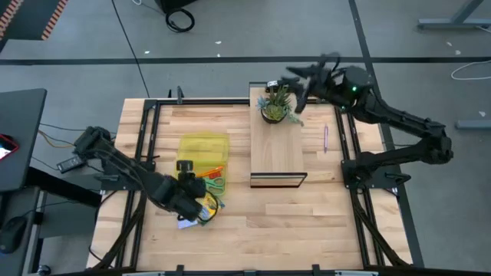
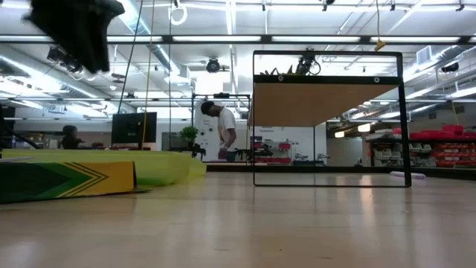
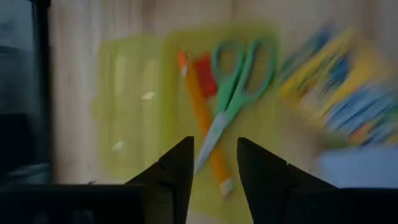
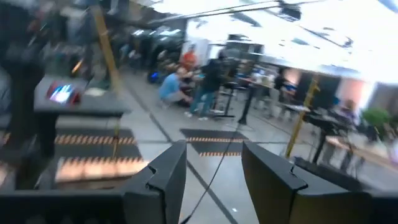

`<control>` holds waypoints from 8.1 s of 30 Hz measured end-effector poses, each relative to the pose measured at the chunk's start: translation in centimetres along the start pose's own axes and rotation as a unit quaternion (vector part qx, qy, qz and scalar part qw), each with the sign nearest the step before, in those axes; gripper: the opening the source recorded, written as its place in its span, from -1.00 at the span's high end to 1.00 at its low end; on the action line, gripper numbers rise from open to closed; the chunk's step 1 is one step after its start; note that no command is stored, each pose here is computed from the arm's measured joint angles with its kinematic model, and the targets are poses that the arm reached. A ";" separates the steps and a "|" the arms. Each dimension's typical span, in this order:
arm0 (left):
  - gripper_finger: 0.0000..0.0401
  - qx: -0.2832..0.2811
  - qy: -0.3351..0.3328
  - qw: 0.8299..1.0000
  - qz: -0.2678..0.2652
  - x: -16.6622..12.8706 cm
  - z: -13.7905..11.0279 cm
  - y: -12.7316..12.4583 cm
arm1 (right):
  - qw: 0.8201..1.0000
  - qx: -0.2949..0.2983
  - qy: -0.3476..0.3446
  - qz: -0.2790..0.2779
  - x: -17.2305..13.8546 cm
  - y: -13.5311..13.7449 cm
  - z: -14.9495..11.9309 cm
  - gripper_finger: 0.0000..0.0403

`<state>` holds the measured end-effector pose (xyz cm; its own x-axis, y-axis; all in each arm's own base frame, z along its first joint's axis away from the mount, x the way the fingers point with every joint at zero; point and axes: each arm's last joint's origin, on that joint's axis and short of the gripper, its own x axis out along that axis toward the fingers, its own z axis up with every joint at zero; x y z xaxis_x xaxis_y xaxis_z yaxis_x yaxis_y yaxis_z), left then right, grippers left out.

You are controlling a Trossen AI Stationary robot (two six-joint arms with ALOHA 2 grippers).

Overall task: Pack school essentials
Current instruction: Put the yellow crayon box into the yellow supply box, then put the white sticky note into the yellow supply box

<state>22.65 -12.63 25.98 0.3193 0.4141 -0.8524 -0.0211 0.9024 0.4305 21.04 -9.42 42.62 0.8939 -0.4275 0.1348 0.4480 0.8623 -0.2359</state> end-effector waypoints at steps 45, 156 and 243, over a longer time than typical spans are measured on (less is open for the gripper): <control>-0.97 -0.424 0.056 0.884 -0.189 1.6 2.0 -8.1 | 0.964 0.203 0.125 0.122 -1.2 -0.2 1.1 0.21; 0.46 -0.360 0.040 0.908 -0.210 3.9 1.2 -3.1 | 0.964 0.158 0.168 0.132 -1.5 0.0 0.2 0.21; -0.40 -0.141 0.094 0.938 -0.302 13.2 -2.3 11.9 | 0.959 0.194 0.179 0.108 -1.5 -0.1 0.1 0.21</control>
<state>24.48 3.85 19.18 0.1821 -0.1932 -0.9641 -0.1478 0.9640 -0.2211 19.66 -8.84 42.51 0.9441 -0.2342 -0.2322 0.2753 0.9473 0.1638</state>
